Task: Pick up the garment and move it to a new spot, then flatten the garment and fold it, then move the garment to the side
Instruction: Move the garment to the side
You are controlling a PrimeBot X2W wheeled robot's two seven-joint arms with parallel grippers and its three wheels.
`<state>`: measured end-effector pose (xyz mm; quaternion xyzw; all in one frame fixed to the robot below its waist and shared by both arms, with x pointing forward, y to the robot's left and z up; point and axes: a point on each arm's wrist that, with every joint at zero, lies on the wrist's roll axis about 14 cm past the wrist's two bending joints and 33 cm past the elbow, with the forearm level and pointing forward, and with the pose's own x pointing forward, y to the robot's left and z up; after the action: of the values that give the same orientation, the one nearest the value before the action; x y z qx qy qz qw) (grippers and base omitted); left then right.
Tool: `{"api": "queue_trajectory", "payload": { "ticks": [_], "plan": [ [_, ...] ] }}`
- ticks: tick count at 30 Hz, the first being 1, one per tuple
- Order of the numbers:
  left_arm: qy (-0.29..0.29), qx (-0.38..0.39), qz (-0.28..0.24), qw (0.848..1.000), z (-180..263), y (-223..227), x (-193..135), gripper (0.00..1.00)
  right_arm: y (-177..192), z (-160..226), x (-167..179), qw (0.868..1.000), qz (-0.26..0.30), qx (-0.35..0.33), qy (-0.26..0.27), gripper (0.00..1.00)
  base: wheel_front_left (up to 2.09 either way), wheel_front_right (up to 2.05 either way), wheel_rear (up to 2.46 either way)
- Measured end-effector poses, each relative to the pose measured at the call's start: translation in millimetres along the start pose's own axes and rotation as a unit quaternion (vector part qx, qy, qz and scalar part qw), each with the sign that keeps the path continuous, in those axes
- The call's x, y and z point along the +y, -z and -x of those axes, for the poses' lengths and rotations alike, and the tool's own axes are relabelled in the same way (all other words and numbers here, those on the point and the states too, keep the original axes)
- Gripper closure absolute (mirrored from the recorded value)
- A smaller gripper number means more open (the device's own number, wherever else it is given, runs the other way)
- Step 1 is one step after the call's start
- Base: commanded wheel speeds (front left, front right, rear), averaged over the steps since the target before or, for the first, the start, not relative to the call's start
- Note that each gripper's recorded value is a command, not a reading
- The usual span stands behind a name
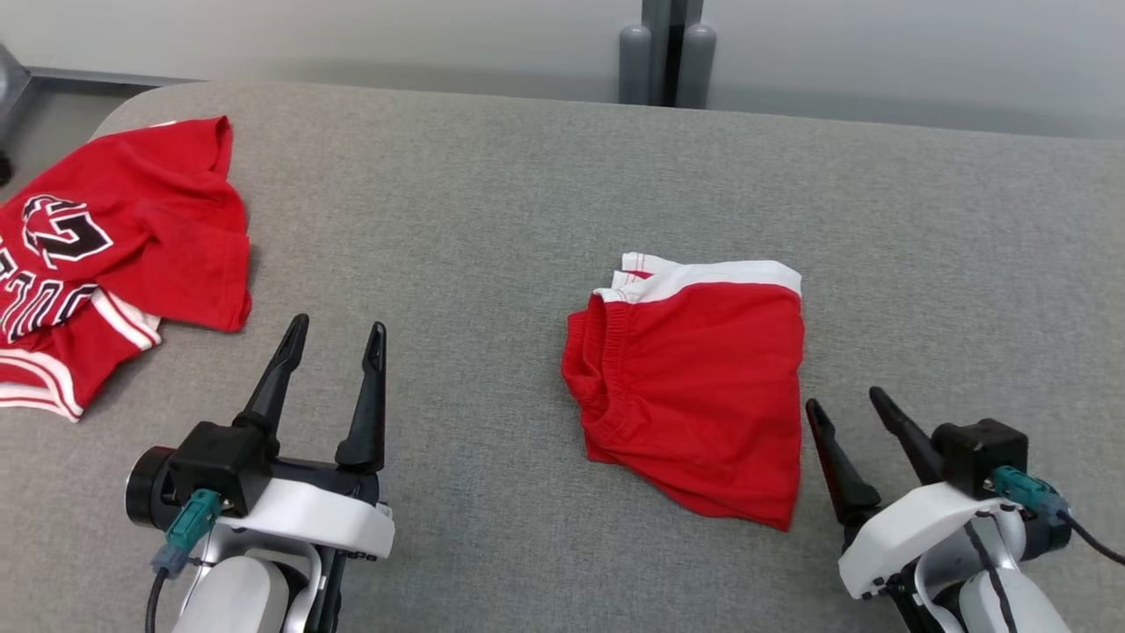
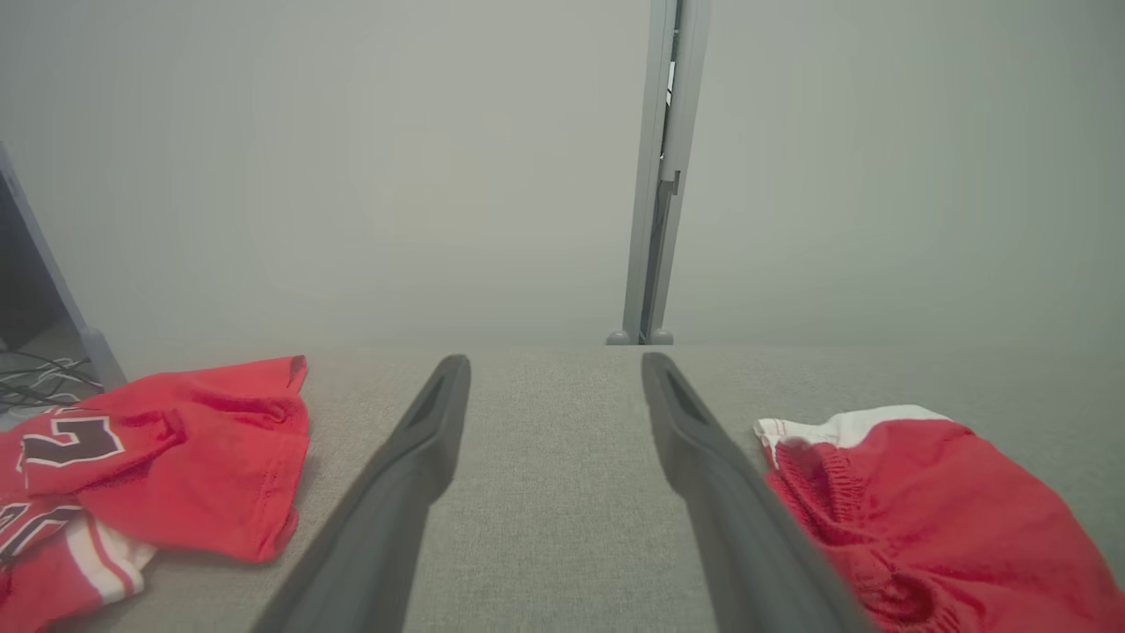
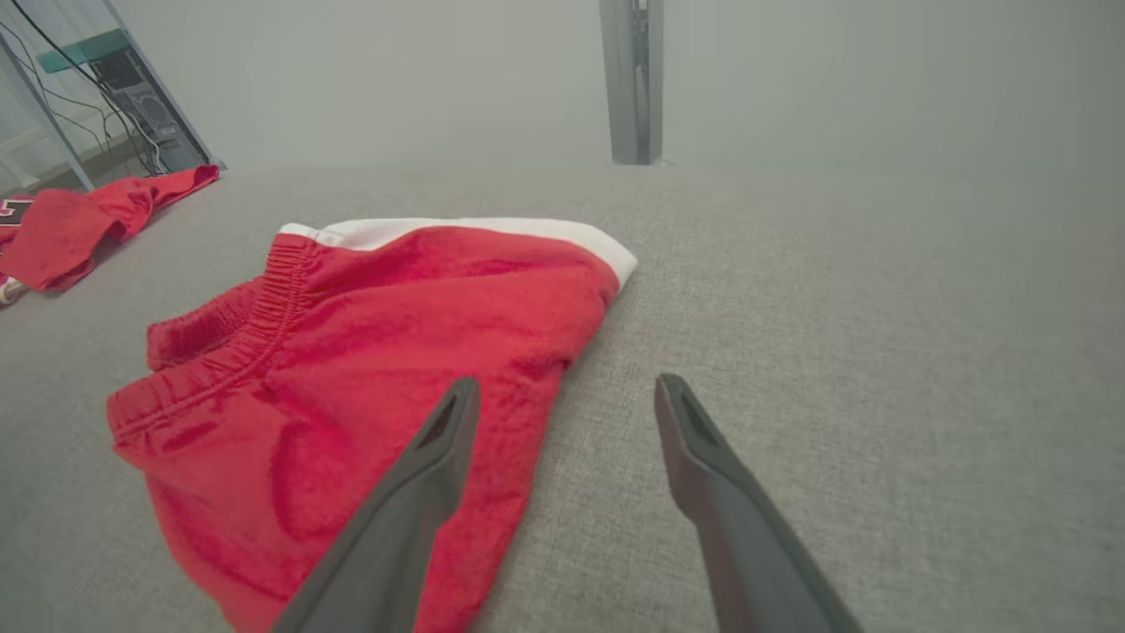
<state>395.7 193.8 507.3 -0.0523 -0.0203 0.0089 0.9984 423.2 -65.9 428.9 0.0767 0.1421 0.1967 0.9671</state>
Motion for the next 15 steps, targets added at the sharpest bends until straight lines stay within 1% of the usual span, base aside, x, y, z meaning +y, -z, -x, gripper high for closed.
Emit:
{"api": "queue_trajectory", "payload": {
  "ticks": [4, 6, 8, 9, 10, 15],
  "plan": [
    [-0.019, 0.008, 0.004, 1.0, 6.2, 6.4, 9.8, 0.0, 34.6, -12.5, 13.2, 0.998, -0.016, 0.056, -0.022, 0.0, 0.0, 0.0, 0.0],
    [-0.026, 0.01, 0.006, 1.0, 8.4, 7.9, 12.9, 0.0, 46.1, -14.8, 18.4, 0.997, -0.023, 0.073, -0.03, 0.0, 0.0, 0.0, 0.0],
    [-0.038, 0.007, 0.004, 0.999, 11.4, 7.4, 20.4, 0.0, 51.3, -21.4, 31.5, 0.995, -0.032, 0.084, -0.05, 0.0, 0.0, 0.0, 0.0],
    [-0.041, 0.007, 0.004, 0.999, 12.2, 7.1, 22.9, 0.0, 53.0, -22.8, 34.1, 0.994, -0.035, 0.088, -0.054, 0.54, 0.0, 0.0, 0.0],
    [-0.043, 0.004, 0.002, 0.999, 12.7, 5.5, 25.9, 0.0, 52.3, -25.6, 36.8, 0.994, -0.04, 0.087, -0.058, 1.0, 0.0, 0.0, 0.0],
    [-0.039, -0.01, -0.016, 0.999, 7.6, -3.3, 34.0, 0.0, 45.5, -29.0, 32.1, 0.995, -0.044, 0.068, -0.054, 1.0, 0.0, 0.0, 0.0]
  ]
}}
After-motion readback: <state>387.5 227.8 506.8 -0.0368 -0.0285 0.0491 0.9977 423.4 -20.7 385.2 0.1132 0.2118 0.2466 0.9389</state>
